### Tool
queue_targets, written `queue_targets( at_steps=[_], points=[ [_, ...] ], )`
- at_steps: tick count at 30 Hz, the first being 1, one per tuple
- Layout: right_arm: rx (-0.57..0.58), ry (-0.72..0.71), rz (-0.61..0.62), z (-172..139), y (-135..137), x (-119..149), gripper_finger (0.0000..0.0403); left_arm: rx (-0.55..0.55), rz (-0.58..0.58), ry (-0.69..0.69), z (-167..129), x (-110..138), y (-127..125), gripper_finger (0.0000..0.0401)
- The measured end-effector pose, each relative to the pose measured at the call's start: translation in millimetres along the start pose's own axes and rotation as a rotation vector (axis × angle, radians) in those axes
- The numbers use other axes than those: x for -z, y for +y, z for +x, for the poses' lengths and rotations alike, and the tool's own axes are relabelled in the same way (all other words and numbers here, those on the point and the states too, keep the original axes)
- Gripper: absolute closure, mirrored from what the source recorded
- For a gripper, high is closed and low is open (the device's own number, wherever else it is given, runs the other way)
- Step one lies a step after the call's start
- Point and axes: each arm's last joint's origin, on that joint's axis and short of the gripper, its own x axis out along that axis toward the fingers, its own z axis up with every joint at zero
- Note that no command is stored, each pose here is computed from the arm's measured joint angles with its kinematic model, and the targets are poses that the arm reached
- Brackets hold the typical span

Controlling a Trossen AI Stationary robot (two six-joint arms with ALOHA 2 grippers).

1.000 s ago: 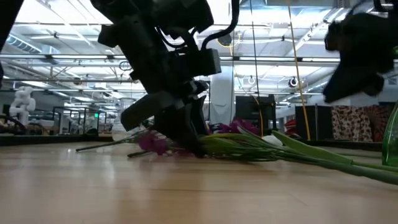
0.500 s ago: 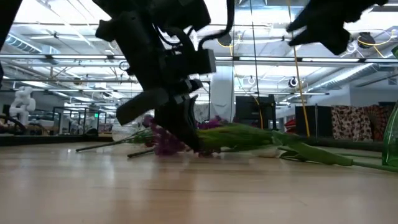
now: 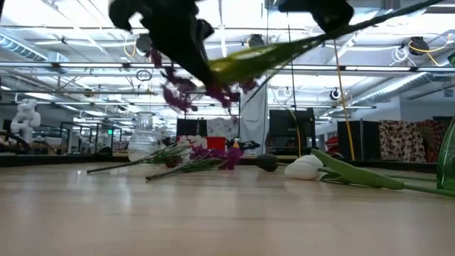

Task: Sort flowers into vase by color
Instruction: Prepare the flowers

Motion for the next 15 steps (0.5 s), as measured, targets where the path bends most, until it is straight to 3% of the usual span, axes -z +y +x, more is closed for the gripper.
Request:
queue_targets(
  at_steps=[7,15],
  points=[
    [0.249,0.25,-0.102,23,13,-10,0.0221,0.003,0.012,-0.018,-5,-5,-5,0.0382],
    [0.302,0.327,-0.182,55,19,2,0.0157,-0.01,-0.003,0.003,-6,-4,-7,0.0382]
  ],
)
